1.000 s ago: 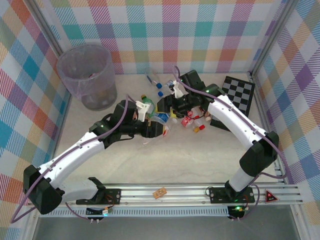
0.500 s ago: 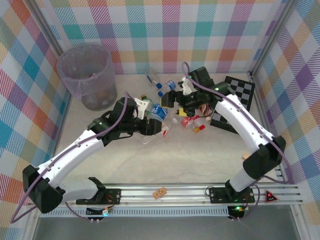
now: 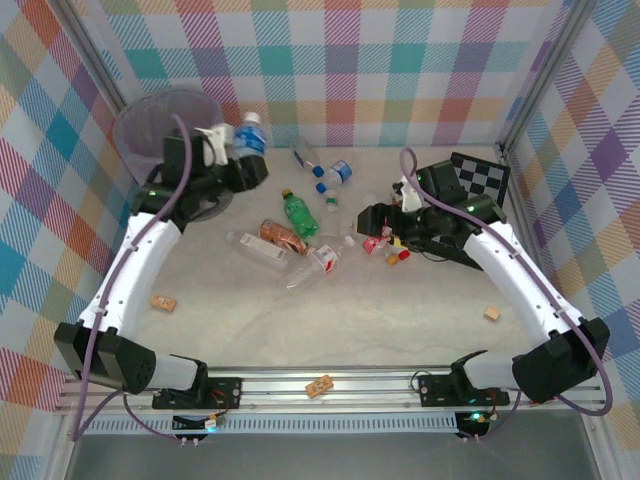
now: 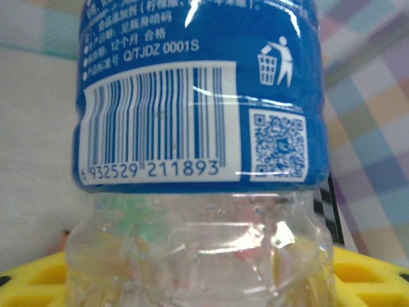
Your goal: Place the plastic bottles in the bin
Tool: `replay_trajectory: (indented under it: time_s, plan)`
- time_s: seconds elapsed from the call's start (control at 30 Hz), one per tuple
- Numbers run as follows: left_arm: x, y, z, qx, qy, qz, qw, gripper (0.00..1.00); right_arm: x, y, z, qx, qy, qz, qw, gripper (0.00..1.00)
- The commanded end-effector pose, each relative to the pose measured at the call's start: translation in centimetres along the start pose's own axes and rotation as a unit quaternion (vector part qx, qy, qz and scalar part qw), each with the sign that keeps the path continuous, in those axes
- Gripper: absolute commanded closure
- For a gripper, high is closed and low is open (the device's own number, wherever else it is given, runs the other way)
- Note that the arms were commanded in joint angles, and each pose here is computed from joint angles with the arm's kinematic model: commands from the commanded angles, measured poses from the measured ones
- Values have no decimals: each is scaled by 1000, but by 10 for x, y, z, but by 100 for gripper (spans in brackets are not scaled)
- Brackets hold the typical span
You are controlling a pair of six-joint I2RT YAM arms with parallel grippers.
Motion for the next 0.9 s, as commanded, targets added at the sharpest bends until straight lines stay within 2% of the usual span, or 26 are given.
replay_trajectory:
  time_s: [0.0, 0.13, 0.3, 0.4, 0.63, 0.87]
  plan:
    - [-21, 4, 52, 16, -80, -32, 996, 81, -9, 1, -6, -36, -20, 4, 999, 1]
    - [-28, 44, 97, 18, -143, 7, 990, 92, 1, -10, -22, -19, 8, 9, 1000, 0]
    - [-21, 110, 131, -38, -160, 77, 983, 100, 9, -24, -34, -9, 19, 4, 1000, 0]
    - [-15, 141, 146, -65, -161, 119, 978, 100, 12, -29, -37, -8, 24, 1, 1000, 0]
    - [3, 205, 158, -113, -124, 211, 963, 100, 14, -42, -40, -16, 23, -27, 999, 0]
    - [29, 255, 126, -93, -38, 293, 951, 100, 20, -53, -42, -16, 21, -46, 999, 0]
Point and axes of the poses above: each hand's point on the last joint's axis, 136 mm out from that joint toward the fingers, its own x axis out along the fingers, its own y axis along the line the jaws close on, z = x × y, the point moved 2 cm from there along -x, back along the fingers, and after that the axes turned 6 degrees about x, right-handed, at the moved point
